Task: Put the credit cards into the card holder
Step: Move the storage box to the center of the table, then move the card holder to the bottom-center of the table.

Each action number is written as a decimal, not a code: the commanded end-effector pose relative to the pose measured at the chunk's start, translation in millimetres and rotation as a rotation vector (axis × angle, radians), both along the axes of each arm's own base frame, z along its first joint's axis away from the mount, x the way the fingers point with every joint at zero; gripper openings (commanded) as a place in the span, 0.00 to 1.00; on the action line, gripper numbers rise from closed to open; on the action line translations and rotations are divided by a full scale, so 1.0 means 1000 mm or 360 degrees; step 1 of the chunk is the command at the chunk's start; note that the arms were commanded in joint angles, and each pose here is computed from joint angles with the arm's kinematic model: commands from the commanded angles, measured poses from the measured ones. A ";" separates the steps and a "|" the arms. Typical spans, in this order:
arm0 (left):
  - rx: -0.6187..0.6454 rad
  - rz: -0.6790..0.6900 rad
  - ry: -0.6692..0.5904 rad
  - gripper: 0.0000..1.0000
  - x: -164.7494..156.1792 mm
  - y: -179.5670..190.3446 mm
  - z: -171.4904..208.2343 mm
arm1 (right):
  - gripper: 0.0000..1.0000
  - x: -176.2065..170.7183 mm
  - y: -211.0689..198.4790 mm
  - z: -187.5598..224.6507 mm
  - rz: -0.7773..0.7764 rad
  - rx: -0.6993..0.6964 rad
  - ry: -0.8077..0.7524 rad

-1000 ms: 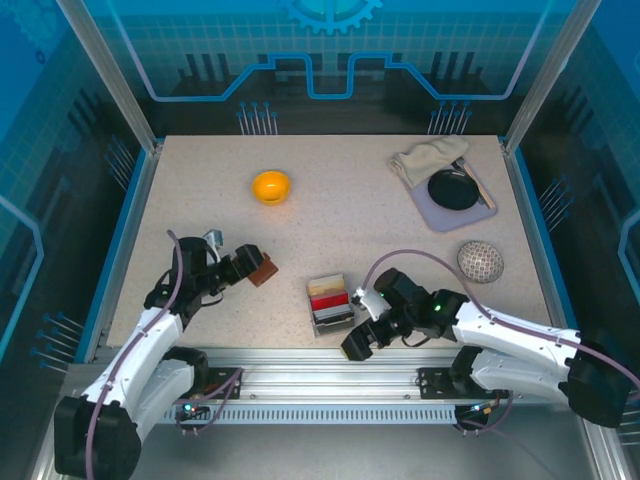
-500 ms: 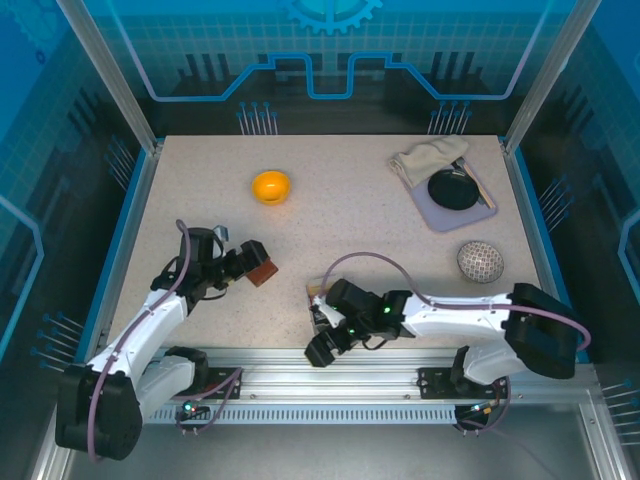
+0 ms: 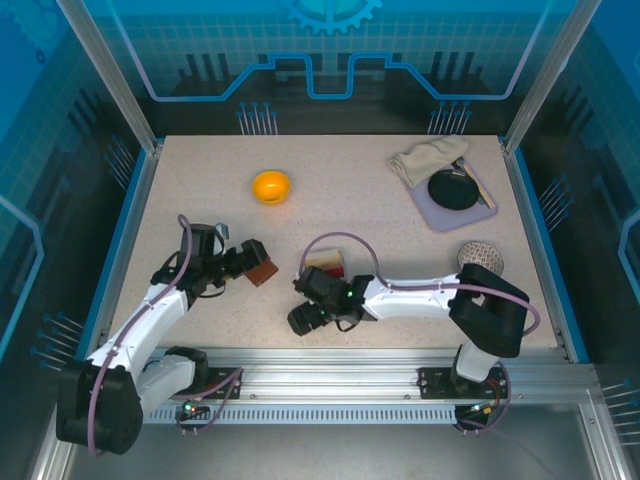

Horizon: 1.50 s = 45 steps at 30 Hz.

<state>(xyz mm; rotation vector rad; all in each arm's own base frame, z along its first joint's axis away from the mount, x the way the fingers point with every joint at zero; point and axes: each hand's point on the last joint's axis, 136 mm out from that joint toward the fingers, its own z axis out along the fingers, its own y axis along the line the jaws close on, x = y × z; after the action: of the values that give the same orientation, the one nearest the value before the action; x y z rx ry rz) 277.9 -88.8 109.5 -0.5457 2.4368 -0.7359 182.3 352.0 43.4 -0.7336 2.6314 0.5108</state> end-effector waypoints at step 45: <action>-0.0150 -0.0321 0.0552 0.83 0.022 -0.061 -0.085 | 0.69 0.087 -0.068 0.047 -0.0277 0.0205 0.0075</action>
<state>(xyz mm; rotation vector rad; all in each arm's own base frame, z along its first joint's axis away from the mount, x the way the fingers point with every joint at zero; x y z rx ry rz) 326.5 -130.5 48.2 -0.5291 2.7160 -0.8415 272.6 288.2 85.2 -0.4812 2.6421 0.6305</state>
